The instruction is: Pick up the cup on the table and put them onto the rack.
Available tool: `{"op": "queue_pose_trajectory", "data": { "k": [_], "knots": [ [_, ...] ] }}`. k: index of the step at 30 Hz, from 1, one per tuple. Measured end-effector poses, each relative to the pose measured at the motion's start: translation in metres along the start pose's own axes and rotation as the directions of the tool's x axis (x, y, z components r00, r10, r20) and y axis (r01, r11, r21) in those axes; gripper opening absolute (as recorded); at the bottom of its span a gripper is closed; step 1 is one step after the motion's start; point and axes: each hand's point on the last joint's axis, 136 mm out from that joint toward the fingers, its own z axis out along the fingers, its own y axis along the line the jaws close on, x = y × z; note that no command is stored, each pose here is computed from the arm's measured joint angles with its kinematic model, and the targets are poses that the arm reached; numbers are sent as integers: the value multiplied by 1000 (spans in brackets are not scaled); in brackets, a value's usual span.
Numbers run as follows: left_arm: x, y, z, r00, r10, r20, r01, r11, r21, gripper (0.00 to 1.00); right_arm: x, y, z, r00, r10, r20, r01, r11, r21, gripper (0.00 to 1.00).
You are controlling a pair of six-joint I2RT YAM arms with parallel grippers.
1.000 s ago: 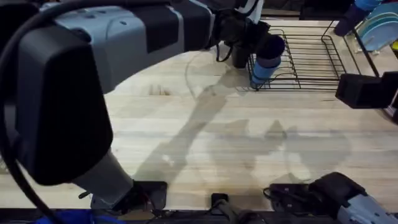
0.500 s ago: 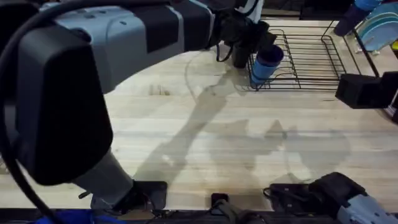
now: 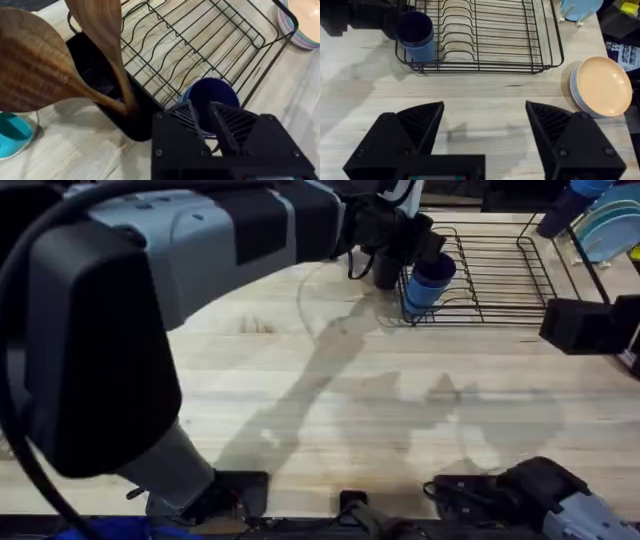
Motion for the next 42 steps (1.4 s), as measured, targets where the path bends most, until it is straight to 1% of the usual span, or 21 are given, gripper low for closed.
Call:
{"op": "queue_pose_trajectory", "data": {
  "k": [4,8,9,11,13,16,17,19,22,25,27,29,31,33,38,42],
  "knots": [
    [1,0,-2,1000,-3,-6,3,1000,-2,210,0,0,0,1000,0,0,0,1000,0,997],
    [2,-1,-15,1000,-10,-27,9,1000,-27,225,0,0,0,1000,0,0,0,1000,0,996],
    [2,-2,-19,1000,-11,-30,10,999,-31,254,0,0,0,1000,0,0,0,1000,0,997],
    [0,-3,-29,999,-14,-32,13,999,-38,342,0,0,0,1000,0,0,0,1000,0,996],
    [-3,-5,-38,999,-15,-30,14,999,-43,392,0,0,0,1000,0,0,0,1000,0,996],
    [-6,-4,-54,999,-23,-29,21,998,-53,424,0,0,0,1000,0,0,0,1000,0,996],
    [-7,-3,-59,999,-26,-26,24,998,-58,441,0,0,0,1000,0,0,0,1000,0,996],
    [-10,1,-71,999,-35,-22,34,997,-71,525,0,0,0,1000,0,0,0,1000,0,996],
    [-15,8,-89,999,-48,-4,48,994,-98,620,0,0,0,1000,0,0,0,1000,0,996],
    [-22,14,-111,998,-56,23,59,991,-123,666,0,0,0,1000,0,0,0,1000,0,996],
    [-26,18,-127,997,-62,42,67,987,-144,716,0,0,0,1000,0,0,0,1000,0,996],
    [-28,22,-144,996,-67,55,75,982,-175,745,0,0,0,1000,-1,0,1,1000,0,996],
    [-27,26,-161,997,-60,57,70,975,-212,917,0,0,0,1000,-1,0,1,1000,0,996],
    [-25,30,-177,996,-60,59,73,965,-251,988,0,0,0,1000,-1,0,1,1000,0,996],
    [-15,39,-208,997,-70,46,81,937,-339,995,0,0,0,1000,-1,0,1,1000,0,996],
    [-2,49,-232,995,-99,25,100,904,-415,994,-1,0,0,1000,1,2,-1,1000,0,996]
  ]
}}
